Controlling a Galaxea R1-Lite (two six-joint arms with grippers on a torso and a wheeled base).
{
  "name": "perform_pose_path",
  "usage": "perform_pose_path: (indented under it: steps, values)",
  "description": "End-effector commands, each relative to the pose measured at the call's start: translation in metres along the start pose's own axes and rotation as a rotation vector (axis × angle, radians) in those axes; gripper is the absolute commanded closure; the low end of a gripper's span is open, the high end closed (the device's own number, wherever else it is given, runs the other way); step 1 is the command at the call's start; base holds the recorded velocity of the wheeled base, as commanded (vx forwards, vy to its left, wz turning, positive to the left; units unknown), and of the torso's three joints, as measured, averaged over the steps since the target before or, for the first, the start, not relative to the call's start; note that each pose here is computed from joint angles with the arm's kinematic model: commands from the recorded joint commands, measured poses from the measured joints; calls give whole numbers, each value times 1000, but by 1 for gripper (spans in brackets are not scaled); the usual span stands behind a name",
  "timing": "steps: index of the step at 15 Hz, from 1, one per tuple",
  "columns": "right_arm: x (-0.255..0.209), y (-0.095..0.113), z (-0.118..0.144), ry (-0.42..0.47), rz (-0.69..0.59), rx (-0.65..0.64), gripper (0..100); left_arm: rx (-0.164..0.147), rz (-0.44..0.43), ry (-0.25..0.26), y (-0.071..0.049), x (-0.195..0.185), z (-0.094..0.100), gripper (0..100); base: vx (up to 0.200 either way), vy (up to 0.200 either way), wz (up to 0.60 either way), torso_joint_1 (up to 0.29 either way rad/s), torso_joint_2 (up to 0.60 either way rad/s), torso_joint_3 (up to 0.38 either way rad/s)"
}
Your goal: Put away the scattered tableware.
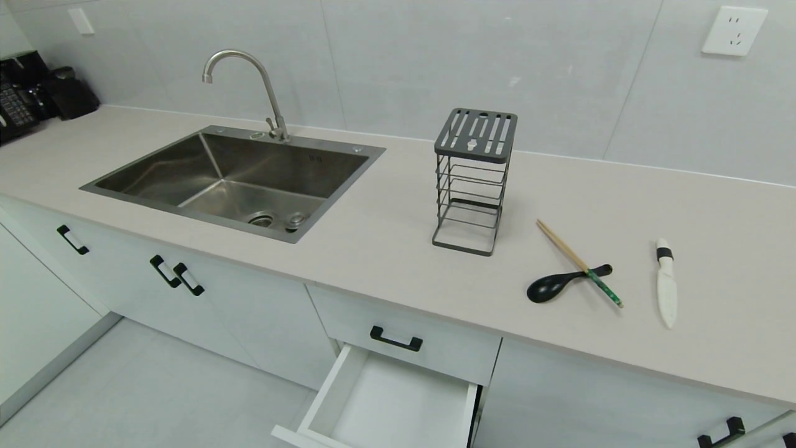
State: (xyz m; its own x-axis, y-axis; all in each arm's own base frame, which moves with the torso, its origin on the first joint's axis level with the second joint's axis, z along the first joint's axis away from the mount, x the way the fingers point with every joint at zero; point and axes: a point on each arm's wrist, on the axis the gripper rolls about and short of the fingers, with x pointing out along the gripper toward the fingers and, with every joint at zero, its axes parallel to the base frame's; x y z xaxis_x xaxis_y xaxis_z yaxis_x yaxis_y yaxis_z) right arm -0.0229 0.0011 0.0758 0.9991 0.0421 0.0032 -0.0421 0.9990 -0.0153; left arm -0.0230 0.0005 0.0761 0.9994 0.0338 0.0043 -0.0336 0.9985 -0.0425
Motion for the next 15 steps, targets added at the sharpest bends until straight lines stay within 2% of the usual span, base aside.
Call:
perform_pose_path:
  steps: [1, 3, 4, 8, 15]
  values:
    - [0, 0, 0, 0, -1, -2, 100, -1, 3, 1, 0, 0, 0, 0, 0, 0, 0, 290, -564, -271]
    - [0, 0, 0, 5, 1, -6, 100, 1, 2, 1, 0, 0, 0, 0, 0, 0, 0, 290, -566, -271]
    - [0, 0, 0, 2, 1, -5, 0, 1, 0, 1, 0, 0, 0, 0, 0, 0, 0, 315, -579, -286]
    - [0, 0, 0, 0, 2, -3, 0, 6, 0, 1, 0, 0, 0, 0, 0, 0, 0, 234, -485, -223]
    - [0, 1, 2, -19, 52, -51, 0, 2, 0, 1, 0, 0, 0, 0, 0, 0, 0, 0, 0, 0]
